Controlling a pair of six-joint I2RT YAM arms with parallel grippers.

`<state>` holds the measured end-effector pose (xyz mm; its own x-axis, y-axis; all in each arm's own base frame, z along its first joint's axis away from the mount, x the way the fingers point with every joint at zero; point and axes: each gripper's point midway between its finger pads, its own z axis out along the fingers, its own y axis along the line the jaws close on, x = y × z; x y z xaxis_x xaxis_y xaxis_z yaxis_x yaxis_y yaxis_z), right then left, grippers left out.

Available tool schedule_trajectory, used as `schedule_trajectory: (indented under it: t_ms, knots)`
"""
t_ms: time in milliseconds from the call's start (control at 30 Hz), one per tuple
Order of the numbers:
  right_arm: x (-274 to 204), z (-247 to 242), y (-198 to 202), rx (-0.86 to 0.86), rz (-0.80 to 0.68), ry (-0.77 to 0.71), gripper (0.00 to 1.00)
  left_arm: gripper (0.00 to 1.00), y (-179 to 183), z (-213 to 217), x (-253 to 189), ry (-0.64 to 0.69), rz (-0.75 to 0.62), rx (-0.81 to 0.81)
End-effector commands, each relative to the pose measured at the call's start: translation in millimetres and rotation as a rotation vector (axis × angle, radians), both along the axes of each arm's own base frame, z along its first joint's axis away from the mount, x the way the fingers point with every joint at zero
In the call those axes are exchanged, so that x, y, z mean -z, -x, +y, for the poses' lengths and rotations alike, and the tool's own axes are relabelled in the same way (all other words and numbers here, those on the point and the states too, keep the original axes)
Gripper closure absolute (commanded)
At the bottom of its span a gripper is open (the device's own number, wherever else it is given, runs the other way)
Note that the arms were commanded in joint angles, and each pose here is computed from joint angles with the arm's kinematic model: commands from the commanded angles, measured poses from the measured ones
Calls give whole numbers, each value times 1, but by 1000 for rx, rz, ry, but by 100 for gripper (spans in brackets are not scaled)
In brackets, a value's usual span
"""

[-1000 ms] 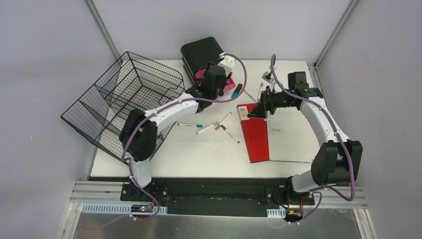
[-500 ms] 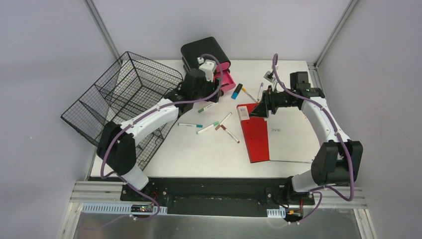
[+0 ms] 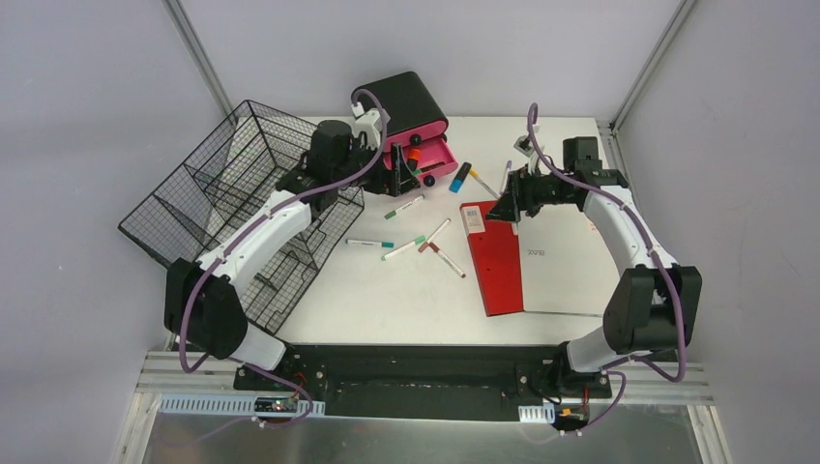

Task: Organize the desk
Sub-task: Pick up the stationery from the center of the board.

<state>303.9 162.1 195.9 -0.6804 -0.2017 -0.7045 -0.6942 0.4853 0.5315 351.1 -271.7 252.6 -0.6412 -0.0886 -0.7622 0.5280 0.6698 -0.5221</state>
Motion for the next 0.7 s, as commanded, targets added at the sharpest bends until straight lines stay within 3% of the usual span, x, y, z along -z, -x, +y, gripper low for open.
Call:
schedule_trajectory:
  t_ms: [0, 300, 533, 667]
  knots:
    - [1, -10, -43, 150, -60, 96, 25, 23, 21, 8, -7, -3, -57, 99]
    - [16, -12, -128, 380, -27, 271, 26, 21, 28, 31, -15, -81, -160, 70]
    - [38, -3, -189, 622, 113, 339, 27, 21, 29, 27, -8, -64, -128, 86]
    - [49, 5, -213, 696, 109, 378, 27, 21, 30, 27, -11, -60, -132, 87]
